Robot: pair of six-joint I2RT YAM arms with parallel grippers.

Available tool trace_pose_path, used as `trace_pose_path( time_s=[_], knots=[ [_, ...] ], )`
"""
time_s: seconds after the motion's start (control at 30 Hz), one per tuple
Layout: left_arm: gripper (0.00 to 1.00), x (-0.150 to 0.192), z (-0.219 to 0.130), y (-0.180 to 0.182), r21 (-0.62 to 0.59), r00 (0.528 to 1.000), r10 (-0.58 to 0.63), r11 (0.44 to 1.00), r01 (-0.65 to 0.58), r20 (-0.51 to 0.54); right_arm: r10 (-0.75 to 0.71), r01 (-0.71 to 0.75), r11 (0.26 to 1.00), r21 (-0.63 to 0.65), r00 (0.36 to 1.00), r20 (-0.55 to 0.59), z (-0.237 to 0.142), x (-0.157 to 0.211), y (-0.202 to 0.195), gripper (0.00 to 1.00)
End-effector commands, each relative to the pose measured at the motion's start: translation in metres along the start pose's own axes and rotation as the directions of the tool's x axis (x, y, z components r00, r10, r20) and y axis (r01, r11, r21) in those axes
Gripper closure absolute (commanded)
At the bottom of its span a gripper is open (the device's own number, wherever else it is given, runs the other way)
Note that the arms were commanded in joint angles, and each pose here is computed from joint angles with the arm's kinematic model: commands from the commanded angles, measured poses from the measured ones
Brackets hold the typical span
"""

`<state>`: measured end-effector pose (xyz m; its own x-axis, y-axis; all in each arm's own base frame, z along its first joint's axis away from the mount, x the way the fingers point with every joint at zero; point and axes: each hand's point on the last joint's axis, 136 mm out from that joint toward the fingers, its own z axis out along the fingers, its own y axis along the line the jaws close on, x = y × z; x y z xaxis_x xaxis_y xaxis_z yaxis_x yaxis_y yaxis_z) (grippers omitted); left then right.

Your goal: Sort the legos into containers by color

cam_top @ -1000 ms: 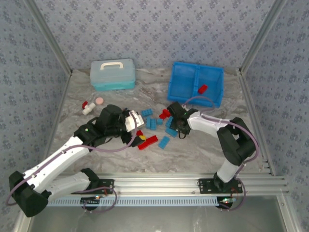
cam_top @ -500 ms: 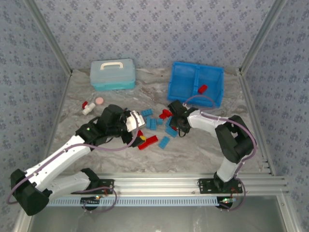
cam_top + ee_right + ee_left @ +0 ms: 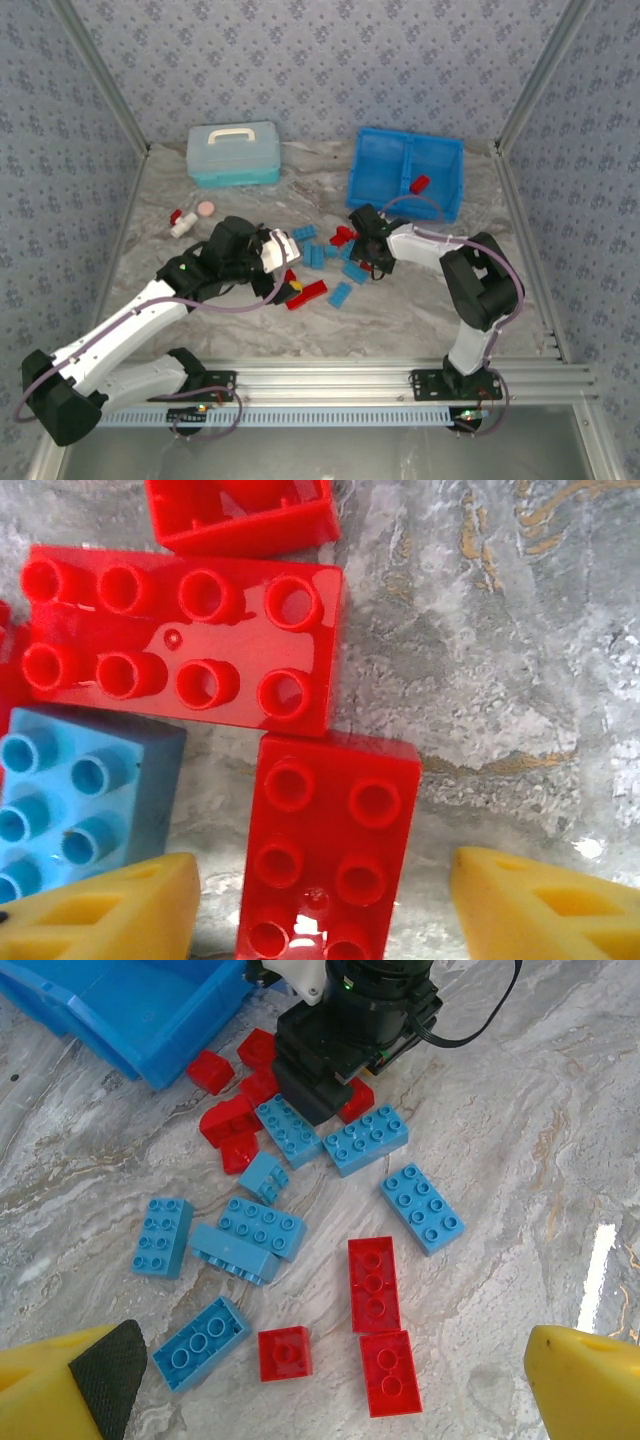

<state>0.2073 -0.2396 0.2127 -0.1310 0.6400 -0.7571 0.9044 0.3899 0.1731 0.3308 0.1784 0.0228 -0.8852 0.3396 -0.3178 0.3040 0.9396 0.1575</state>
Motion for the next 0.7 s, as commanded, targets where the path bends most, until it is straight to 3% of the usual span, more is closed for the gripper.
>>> trace_pose_path(
  time_s=[0.0,0.13,0.37,0.57,0.67],
  knots=[
    [0.01,-0.001,-0.002,-0.003,0.013,1.0,0.015,1.0,-0.015,-0.002,0.006,-0.005,1.0,0.029,0.999,-0.031,0.007,0.005,-0.007,0.47],
    [0.01,0.0,-0.001,-0.004,0.015,1.0,0.014,1.0,-0.014,-0.005,0.007,-0.007,1.0,0.018,1.0,-0.027,0.002,0.005,-0.006,0.61],
    [0.01,-0.001,-0.002,-0.003,0.015,1.0,0.012,1.0,-0.012,0.0,-0.032,0.031,0.999,0.009,0.99,0.135,-0.057,-0.026,-0.009,0.63],
    [0.01,-0.006,-0.006,-0.003,0.007,0.999,0.016,1.0,-0.016,0.031,-0.018,0.015,1.0,0.009,0.924,0.381,-0.13,-0.095,-0.03,0.63],
    [0.01,-0.008,-0.008,-0.003,0.0,0.999,0.023,1.0,-0.023,0.05,0.034,-0.034,0.999,-0.007,0.893,0.45,-0.142,-0.14,-0.046,0.64]
  ],
)
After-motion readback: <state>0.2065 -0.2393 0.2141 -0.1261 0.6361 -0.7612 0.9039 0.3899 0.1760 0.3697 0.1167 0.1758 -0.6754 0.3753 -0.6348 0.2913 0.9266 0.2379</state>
